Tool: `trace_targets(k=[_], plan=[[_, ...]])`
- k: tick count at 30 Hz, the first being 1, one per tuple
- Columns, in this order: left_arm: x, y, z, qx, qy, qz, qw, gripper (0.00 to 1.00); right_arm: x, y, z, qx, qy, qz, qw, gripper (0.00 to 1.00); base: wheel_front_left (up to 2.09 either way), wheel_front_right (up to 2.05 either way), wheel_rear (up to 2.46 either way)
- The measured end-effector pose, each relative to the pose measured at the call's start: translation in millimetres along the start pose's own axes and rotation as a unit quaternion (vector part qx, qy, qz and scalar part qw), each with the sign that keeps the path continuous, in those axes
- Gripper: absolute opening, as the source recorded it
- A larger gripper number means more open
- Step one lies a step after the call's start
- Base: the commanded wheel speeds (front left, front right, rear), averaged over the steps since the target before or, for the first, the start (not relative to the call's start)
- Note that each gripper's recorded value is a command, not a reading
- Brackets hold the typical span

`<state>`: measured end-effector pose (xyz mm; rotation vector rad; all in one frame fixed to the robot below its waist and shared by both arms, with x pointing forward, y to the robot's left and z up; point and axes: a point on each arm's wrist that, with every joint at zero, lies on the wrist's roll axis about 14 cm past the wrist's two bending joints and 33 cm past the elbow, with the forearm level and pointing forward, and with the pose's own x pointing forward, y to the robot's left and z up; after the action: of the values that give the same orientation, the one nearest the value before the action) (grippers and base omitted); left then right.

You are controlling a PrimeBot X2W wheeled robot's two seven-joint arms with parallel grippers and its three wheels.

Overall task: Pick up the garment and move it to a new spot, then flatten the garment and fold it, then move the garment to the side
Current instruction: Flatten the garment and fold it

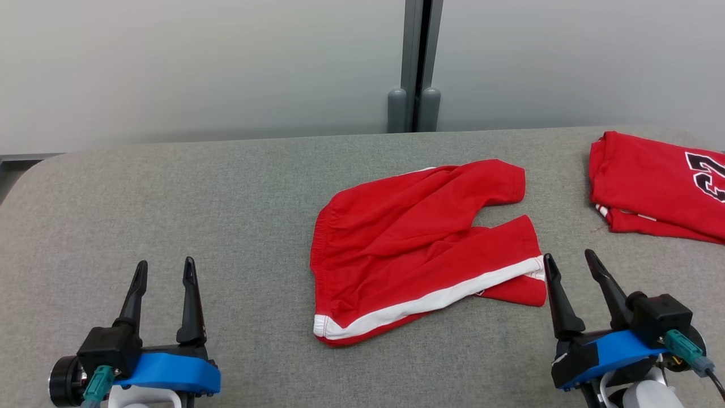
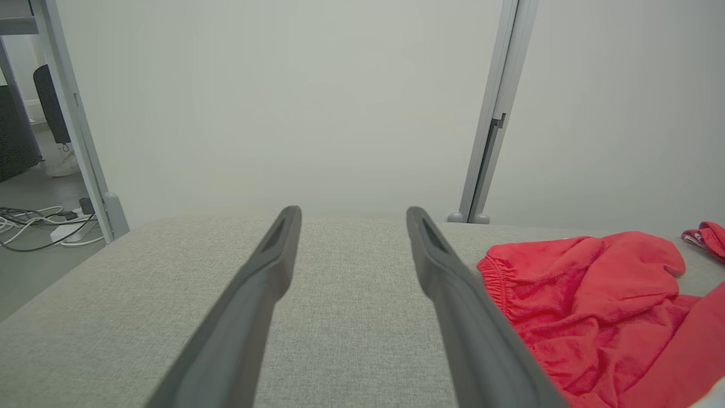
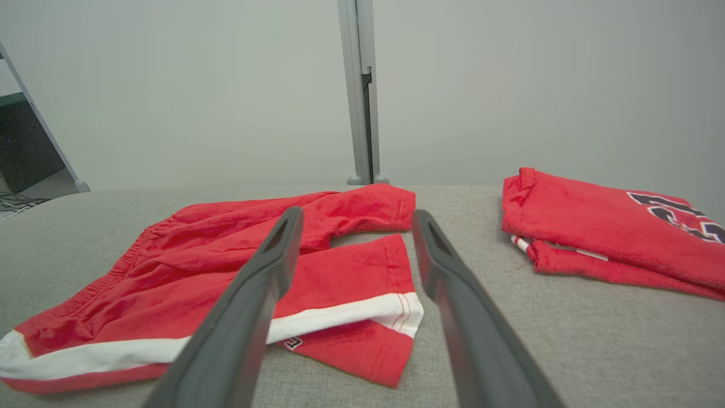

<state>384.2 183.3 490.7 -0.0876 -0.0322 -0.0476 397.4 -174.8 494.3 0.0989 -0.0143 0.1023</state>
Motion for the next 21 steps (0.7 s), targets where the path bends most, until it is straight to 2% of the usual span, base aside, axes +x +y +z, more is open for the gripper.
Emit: trace_targets(k=[10,17,21], plan=[[4,-12,1,0.012,0.000,-0.022,1.000,1.00,-7,3,7,-0.003,-0.001,-0.005,1.000,1.00,0.00,0.00,0.00],[12,-68,-5,0.008,0.010,-0.109,0.994,1.00,-5,9,4,-0.001,0.005,0.000,1.000,1.00,0.00,0.00,0.00],[7,-96,-30,0.009,0.057,-0.164,0.985,1.00,-7,8,0,0.000,0.011,-0.002,1.000,1.00,0.00,0.00,0.00]])
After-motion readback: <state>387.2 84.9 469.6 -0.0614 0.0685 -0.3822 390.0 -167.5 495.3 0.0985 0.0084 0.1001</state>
